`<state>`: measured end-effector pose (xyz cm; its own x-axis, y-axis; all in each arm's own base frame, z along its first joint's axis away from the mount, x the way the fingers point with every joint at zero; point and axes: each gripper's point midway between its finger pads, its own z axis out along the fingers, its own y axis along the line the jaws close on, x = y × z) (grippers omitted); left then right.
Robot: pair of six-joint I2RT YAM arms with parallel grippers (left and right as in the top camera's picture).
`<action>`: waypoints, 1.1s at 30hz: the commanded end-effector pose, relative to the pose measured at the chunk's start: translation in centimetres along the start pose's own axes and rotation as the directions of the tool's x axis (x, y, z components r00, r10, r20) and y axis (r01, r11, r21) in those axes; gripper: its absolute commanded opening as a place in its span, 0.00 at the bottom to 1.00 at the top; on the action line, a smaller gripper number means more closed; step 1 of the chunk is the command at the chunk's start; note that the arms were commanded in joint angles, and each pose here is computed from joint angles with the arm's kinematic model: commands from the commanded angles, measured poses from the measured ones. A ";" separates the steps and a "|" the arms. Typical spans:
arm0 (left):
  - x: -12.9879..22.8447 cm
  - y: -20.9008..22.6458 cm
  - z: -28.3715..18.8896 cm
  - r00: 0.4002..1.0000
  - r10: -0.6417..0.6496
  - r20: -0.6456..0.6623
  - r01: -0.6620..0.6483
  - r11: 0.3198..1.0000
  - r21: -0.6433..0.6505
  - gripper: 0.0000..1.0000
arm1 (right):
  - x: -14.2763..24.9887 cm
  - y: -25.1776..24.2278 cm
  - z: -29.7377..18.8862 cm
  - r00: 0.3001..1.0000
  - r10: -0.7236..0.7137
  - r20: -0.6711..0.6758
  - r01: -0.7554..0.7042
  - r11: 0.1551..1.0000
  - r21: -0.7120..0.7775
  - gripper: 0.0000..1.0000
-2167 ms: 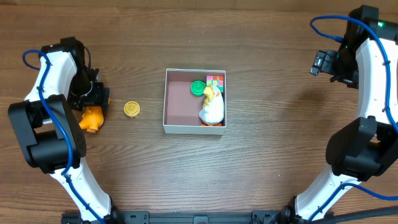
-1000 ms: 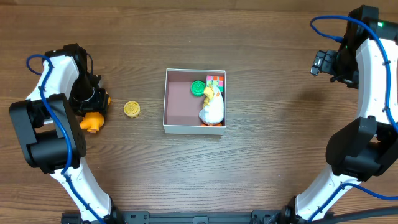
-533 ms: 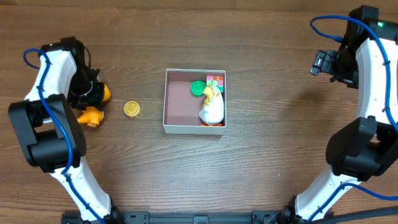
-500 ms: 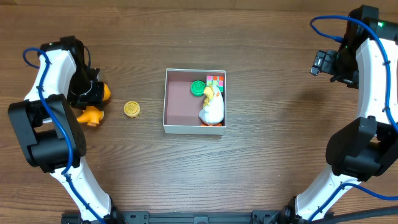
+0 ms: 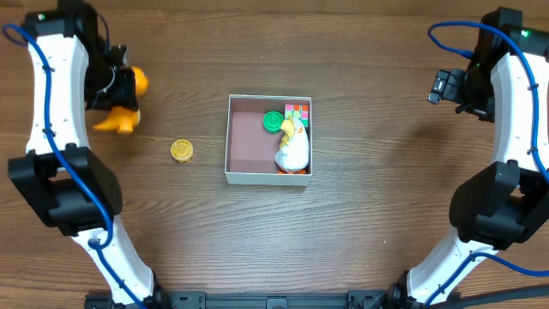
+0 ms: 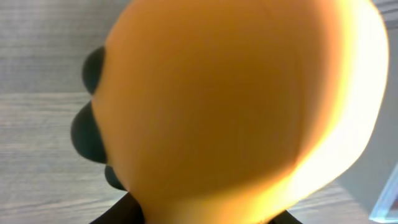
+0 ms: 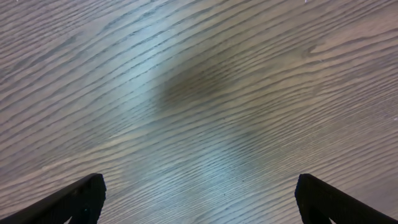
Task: Pack container
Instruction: 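Lift the orange dinosaur with the left gripper and carry it right over the box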
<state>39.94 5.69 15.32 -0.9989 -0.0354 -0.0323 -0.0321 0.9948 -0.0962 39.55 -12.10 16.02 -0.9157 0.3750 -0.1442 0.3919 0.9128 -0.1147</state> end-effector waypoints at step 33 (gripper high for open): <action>2.7 -24.2 1.7 1.000 -0.014 0.003 0.014 0.998 0.058 0.46 | 0.0 0.2 0.1 1.000 0.000 0.001 0.000 1.000 -0.001 1.00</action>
<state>38.21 -18.89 17.59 -0.9978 -0.0209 -0.0623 -0.0095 0.9840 -0.1779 39.53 -12.10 16.02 -0.9158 0.3751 -0.1435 0.3919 0.9128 -0.1152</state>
